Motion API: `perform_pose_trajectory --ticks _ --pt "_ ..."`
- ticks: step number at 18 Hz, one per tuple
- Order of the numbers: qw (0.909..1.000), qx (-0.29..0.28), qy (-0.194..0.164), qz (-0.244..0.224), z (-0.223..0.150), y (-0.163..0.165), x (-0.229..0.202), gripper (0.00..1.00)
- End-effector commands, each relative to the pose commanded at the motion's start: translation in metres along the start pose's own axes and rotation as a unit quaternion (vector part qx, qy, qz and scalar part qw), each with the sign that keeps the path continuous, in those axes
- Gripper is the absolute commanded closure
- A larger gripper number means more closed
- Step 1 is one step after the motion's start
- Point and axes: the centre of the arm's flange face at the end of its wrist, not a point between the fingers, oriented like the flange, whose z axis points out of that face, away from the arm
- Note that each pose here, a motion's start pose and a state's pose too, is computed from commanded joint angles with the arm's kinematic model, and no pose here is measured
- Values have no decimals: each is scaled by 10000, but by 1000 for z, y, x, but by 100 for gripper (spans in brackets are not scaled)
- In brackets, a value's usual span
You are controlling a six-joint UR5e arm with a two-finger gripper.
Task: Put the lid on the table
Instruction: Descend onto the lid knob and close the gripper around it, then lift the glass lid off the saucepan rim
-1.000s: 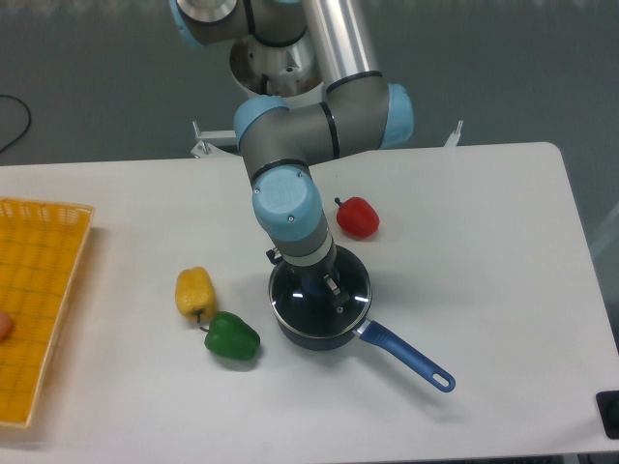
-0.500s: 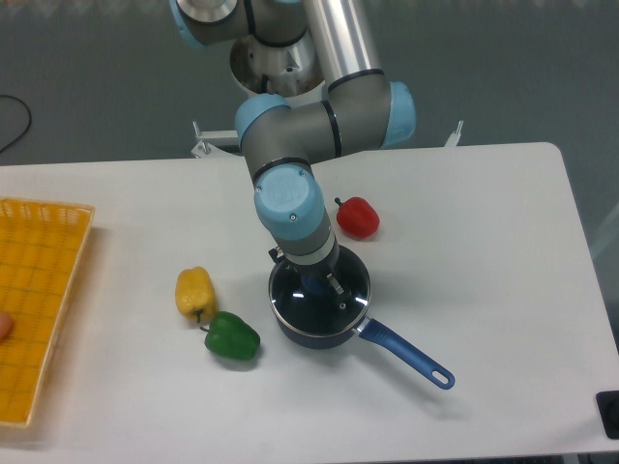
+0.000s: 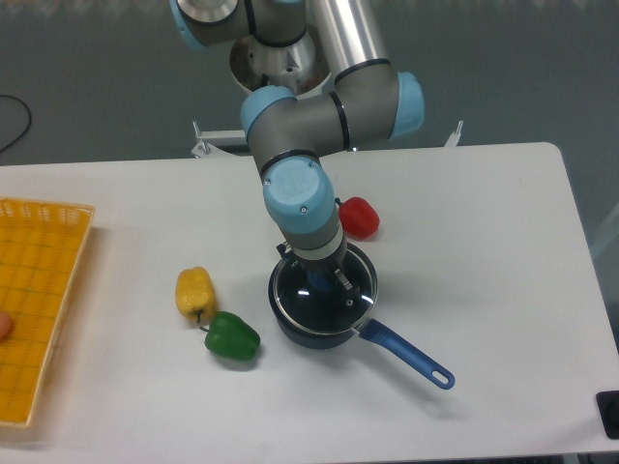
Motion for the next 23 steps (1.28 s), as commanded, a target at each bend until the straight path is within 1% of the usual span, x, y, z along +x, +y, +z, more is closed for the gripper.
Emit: perform_pose_trajectory --ticks 10,16,23 --pt "10000 12 -3 -78 -1 6 -3 49" --pt "9999 20 36 -158 -9 17 -4 49" --pt "9998 44 15 -185 -14 19 -8 49"
